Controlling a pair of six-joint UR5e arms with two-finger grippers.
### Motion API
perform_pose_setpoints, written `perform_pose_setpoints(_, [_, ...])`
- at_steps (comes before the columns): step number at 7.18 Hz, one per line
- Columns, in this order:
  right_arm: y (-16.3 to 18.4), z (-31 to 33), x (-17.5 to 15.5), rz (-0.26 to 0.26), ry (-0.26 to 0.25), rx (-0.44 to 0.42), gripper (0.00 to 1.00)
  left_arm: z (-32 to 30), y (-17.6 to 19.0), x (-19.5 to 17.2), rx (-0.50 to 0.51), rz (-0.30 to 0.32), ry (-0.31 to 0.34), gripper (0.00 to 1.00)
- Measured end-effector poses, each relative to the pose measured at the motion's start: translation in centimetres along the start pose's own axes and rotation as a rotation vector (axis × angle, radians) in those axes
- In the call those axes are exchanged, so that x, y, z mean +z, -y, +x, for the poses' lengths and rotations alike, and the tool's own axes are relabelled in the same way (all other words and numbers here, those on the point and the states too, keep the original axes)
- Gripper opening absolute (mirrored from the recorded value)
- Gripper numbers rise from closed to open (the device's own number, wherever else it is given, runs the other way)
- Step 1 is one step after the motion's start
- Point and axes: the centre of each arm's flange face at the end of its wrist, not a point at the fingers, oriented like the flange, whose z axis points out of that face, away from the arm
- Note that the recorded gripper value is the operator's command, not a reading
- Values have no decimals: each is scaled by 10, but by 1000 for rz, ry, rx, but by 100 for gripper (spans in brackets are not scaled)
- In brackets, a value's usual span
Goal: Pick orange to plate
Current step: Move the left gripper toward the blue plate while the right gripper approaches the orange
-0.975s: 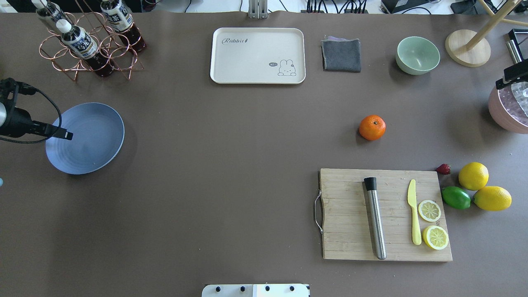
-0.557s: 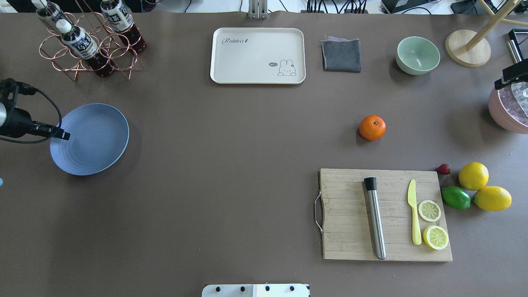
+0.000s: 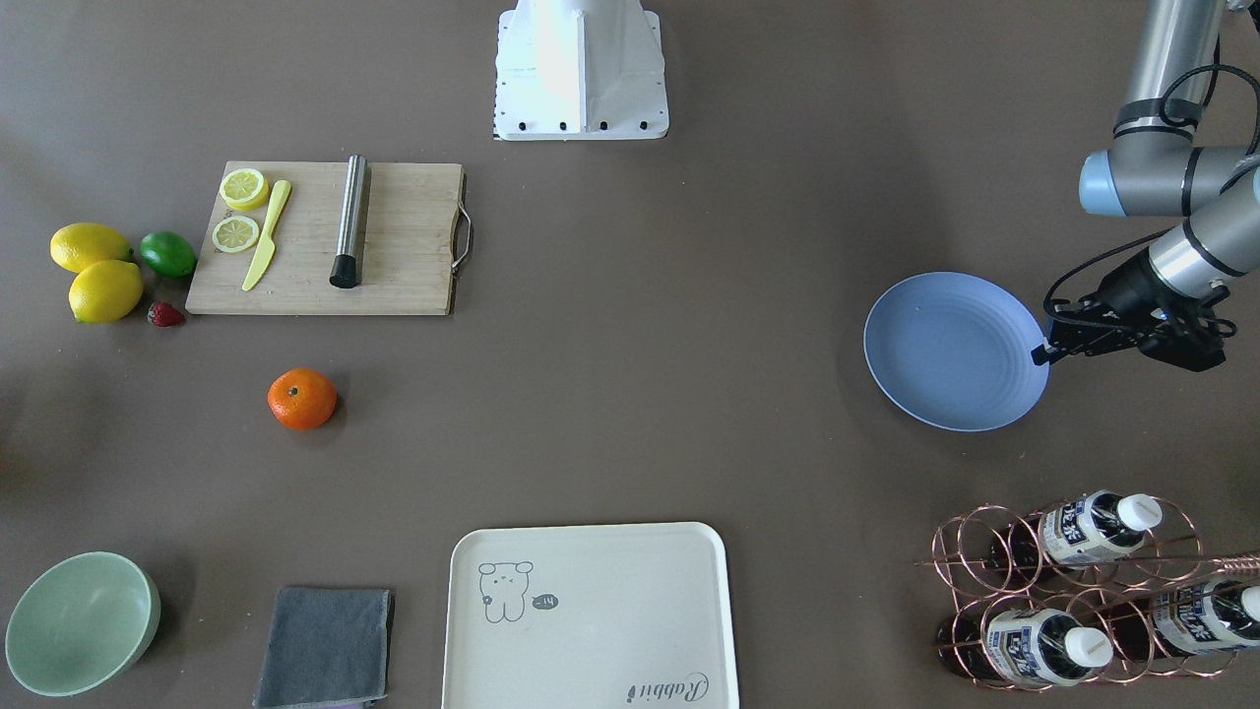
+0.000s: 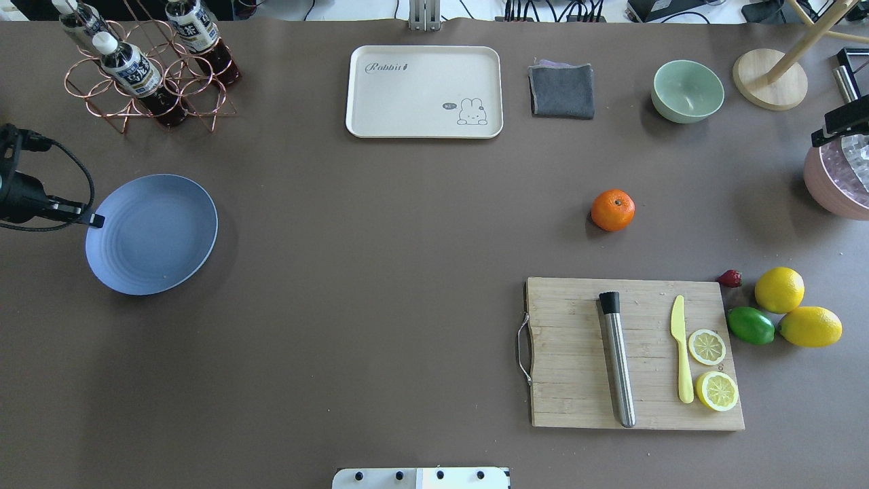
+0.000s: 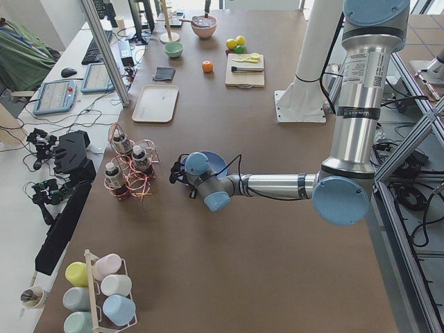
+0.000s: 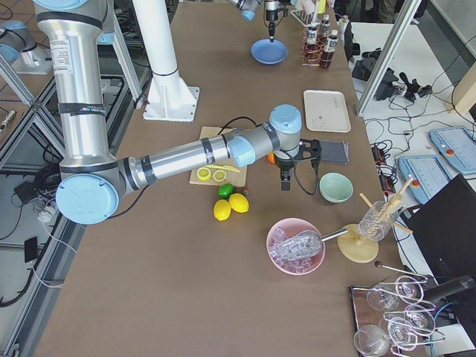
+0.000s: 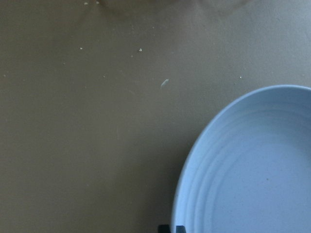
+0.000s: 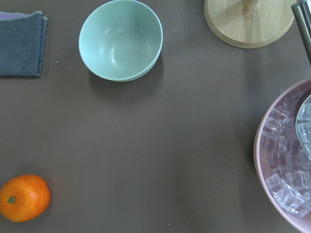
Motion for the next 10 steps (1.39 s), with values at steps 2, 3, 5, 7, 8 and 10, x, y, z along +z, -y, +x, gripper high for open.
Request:
perform_pose_setpoints(2, [2,-23,7,3,-5,-1,100,44,26,-41,-97,-1,-83,0])
perform_pose_setpoints(3, [4,-50,18,0,-10,13,100,72,29,-51,-135,19,-100,0])
perform_pose_setpoints(5, [6,-124,45,6,-14,52,100,149,25,-23,-204,45,-81,0])
perform_pose_setpoints(7, [-1,-198,75,19,-21,65,100,248,23,19,-251,69,-32,0])
perform_pose_setpoints(8, [-3,-219,87,20,-26,59,100,297,17,42,-273,77,-14,0])
perform_pose_setpoints(10, [-3,-235,107,15,-45,50,100,379,-5,85,-313,94,6,0])
